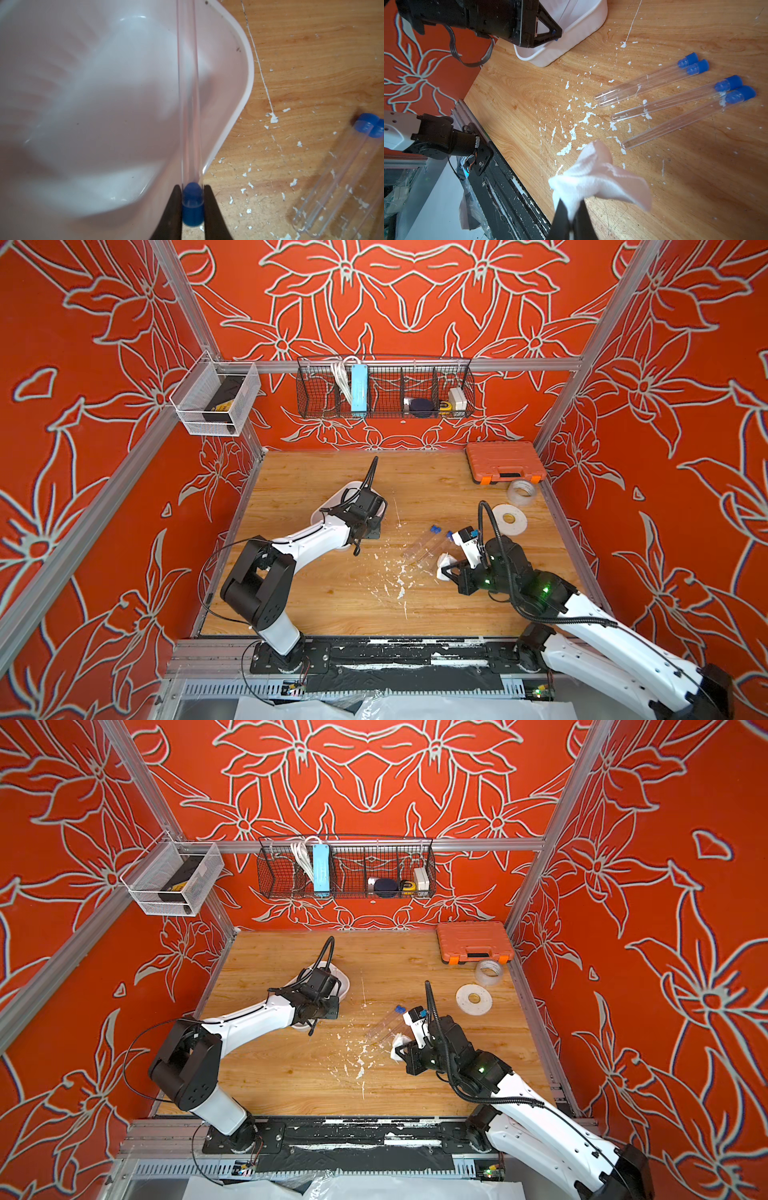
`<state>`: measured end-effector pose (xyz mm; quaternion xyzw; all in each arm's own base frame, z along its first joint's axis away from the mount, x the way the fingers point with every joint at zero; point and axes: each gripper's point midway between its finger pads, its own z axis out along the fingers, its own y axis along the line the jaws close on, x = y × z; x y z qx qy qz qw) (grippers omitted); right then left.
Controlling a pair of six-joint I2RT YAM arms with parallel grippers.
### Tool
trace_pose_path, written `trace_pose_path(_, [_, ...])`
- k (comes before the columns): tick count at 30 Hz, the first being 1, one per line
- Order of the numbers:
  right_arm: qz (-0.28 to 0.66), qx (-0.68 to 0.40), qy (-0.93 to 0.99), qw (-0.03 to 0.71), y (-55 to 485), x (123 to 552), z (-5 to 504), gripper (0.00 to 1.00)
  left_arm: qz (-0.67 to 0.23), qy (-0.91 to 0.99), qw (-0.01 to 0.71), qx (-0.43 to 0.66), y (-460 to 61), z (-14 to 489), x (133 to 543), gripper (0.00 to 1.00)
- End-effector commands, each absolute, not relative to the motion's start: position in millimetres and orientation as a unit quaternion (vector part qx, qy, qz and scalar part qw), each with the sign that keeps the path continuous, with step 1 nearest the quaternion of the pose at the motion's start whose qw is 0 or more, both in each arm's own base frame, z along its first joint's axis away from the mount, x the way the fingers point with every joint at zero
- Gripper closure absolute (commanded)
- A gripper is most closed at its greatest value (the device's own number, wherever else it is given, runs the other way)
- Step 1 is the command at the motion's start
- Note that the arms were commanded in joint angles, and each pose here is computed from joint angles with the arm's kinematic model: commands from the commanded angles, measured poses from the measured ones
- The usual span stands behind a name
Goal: Wipe the exteriors of test tubes
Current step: Place the test tube in the storage box.
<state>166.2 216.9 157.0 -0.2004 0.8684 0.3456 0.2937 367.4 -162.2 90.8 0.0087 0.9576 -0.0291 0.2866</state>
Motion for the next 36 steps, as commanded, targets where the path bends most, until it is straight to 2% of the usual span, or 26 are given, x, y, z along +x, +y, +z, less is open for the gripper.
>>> trace_pose_path(1, [0.35, -0.198, 0.866, 0.298, 218.8, 166.8, 160.8, 1.0, -0.009, 0.957, 0.29, 0.004, -148.6, 109.4, 368.1, 0.84])
trace_pose_path(11, [0.352, -0.198, 0.865, 0.298, 220.0, 167.5, 164.3, 1.0, 0.022, 0.952, 0.306, 0.002, -129.2, 128.2, 385.4, 0.84])
trace_pose_path(18, [0.352, -0.202, 0.865, 0.295, 222.1, 168.1, 167.1, 1.0, 0.086, 0.957, 0.276, 0.017, -110.0, 91.8, 386.4, 0.85])
trace_pose_path(27, [0.354, -0.2, 0.866, 0.291, 223.0, 167.7, 163.4, 1.0, 0.1, 0.963, 0.243, 0.052, -107.5, 52.8, 379.2, 0.84])
trace_pose_path(29, [0.354, -0.2, 0.866, 0.292, 223.3, 168.3, 164.2, 1.0, 0.101, 0.964, 0.241, 0.052, -107.2, 51.3, 379.0, 0.8])
trace_pose_path(32, [0.352, -0.199, 0.866, 0.293, 222.7, 168.9, 165.1, 1.0, 0.104, 0.962, 0.248, 0.042, -105.4, 59.1, 381.1, 0.67])
trace_pose_path(36, [0.35, -0.202, 0.866, 0.296, 222.0, 168.7, 168.9, 1.0, 0.09, 0.956, 0.279, 0.017, -107.9, 94.4, 387.7, 0.39])
